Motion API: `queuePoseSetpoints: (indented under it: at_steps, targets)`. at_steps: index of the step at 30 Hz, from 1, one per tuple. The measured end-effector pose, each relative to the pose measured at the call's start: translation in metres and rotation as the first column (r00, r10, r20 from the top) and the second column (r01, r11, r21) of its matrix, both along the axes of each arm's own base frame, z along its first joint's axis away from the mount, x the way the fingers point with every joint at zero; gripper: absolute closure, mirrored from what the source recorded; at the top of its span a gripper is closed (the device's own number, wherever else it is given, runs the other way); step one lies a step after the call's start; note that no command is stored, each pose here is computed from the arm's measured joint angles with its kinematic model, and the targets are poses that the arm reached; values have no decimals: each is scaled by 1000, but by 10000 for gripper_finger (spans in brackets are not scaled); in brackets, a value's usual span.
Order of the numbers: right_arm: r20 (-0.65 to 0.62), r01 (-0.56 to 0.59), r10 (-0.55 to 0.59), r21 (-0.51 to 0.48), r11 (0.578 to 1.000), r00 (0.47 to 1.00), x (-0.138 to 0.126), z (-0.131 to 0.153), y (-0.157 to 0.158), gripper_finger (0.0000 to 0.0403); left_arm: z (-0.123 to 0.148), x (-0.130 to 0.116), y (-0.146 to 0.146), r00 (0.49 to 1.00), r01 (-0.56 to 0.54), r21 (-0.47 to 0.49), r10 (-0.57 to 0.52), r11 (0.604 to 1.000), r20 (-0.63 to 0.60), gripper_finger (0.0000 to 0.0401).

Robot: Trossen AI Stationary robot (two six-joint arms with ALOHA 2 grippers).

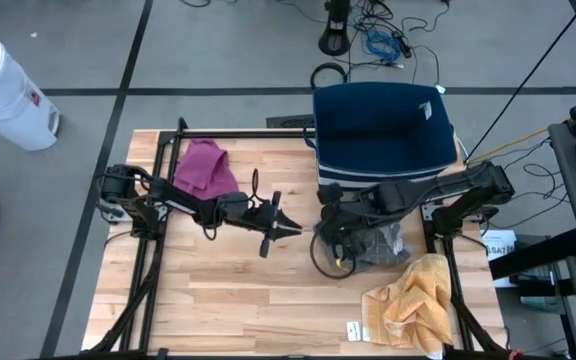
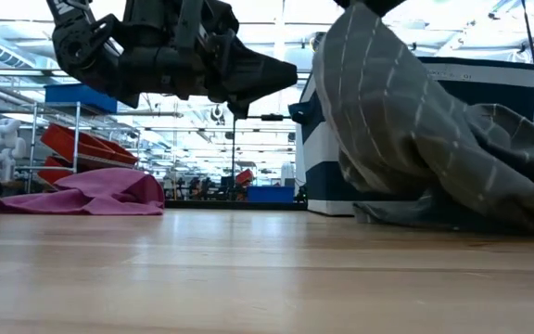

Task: Fold towel
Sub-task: Fold the gray checkered towel

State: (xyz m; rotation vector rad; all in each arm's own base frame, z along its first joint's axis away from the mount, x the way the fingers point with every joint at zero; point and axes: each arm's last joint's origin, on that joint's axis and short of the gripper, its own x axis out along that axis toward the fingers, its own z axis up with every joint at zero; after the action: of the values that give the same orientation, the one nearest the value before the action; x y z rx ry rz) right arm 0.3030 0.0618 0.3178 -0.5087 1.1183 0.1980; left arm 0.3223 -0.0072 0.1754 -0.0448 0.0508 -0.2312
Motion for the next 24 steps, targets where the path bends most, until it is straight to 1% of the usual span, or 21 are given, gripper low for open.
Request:
queuePoseSetpoints:
  at_steps: [2,6,12,16,18,22,24]
  targets:
    - [7,-4,4,0,1000,1000,-1,11,0,403,1,0,2,1000,1,3,-1,1000,16,303]
    - [45,-15,14,8,1000,999,-4,37,-1,403,8,0,4,996,23,24,-25,999,85,274]
    - [157,-40,34,37,999,987,-8,78,-1,403,15,4,14,991,-26,53,19,998,131,249]
    - [236,-94,71,87,992,969,-11,103,0,403,18,6,16,987,-55,125,35,991,155,243]
    - [263,-120,83,127,985,961,-13,112,1,403,19,6,17,984,-77,160,49,984,172,242]
    - [287,-176,106,230,957,952,-17,123,3,403,25,5,21,969,-101,203,50,974,244,242]
    - [283,-189,111,267,945,953,-18,124,4,403,31,4,22,954,-84,212,17,974,301,242]
